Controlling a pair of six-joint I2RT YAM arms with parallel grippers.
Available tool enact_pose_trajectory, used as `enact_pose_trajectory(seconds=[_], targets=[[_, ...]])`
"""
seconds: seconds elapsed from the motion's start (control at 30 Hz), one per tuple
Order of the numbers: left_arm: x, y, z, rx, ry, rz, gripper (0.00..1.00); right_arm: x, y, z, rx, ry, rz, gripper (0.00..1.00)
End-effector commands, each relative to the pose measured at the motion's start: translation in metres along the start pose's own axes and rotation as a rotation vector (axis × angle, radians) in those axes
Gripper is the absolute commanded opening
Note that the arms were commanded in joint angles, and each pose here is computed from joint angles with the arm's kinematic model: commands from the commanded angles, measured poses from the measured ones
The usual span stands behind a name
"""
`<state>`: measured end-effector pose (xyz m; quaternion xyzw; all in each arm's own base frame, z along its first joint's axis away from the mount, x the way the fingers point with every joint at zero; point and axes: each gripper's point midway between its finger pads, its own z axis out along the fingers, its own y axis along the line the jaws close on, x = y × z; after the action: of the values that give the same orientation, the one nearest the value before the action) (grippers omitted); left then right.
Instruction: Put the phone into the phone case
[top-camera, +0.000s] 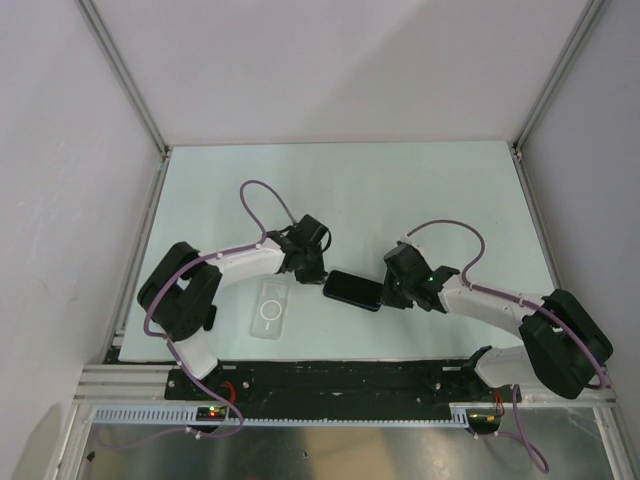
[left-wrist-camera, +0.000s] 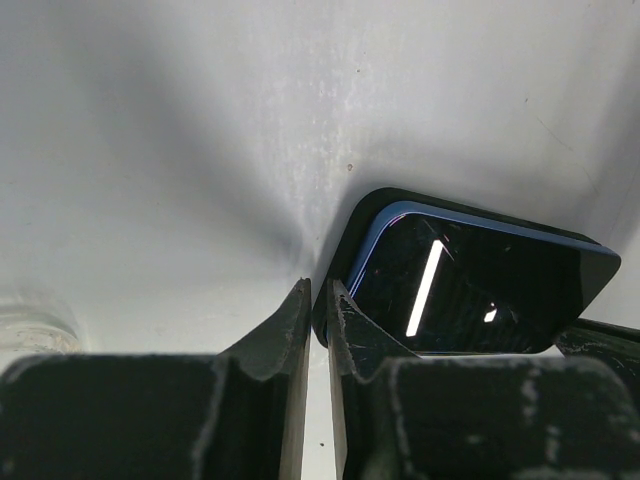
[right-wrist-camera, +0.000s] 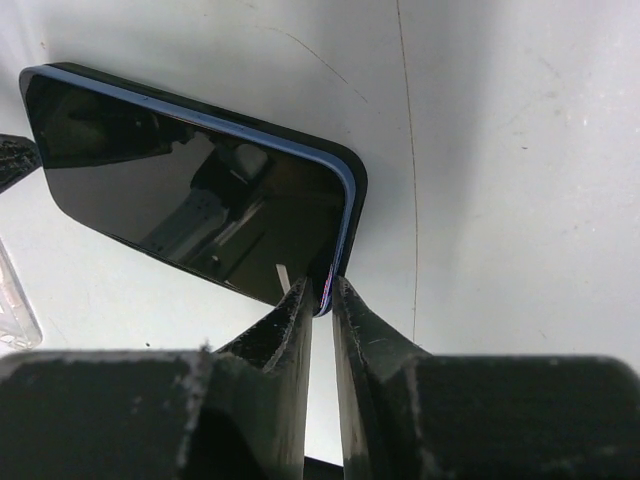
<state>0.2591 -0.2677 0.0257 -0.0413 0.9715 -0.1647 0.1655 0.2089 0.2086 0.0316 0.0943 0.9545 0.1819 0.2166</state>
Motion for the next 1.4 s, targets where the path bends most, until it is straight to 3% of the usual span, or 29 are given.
enact_pose_trajectory(seconds=[0.0,0.37,0.63,0.77,0.97,1.2,1.37], targets=[[0.005,-0.018,-0.002,0.068,0.006,0.020,0.16,-0.005,0.008,0.007,0.018,-0.026,-0.015,0.17],[0.003,-0.023,-0.005,0.082,-0.002,0.024,0.16,0.009,-0.006,0.012,0.102,0.001,-0.070,0.15],[-0.022,-0.020,-0.033,0.086,-0.125,-0.007,0.20,-0.050,0.039,-0.034,-0.019,-0.159,-0.139,0.32],[-0.016,-0.010,-0.043,0.078,-0.137,-0.016,0.21,-0.081,0.047,-0.043,-0.066,-0.218,-0.154,0.36],[0.020,-0.006,-0.044,0.079,-0.086,0.009,0.18,-0.111,0.041,-0.015,-0.067,-0.183,-0.164,0.31],[0.059,-0.022,-0.032,0.079,-0.006,0.067,0.10,-0.105,0.032,0.022,-0.005,-0.096,-0.183,0.27],[0.064,-0.033,-0.024,0.085,0.013,0.074,0.08,-0.096,0.018,0.038,0.049,-0.056,-0.177,0.26]])
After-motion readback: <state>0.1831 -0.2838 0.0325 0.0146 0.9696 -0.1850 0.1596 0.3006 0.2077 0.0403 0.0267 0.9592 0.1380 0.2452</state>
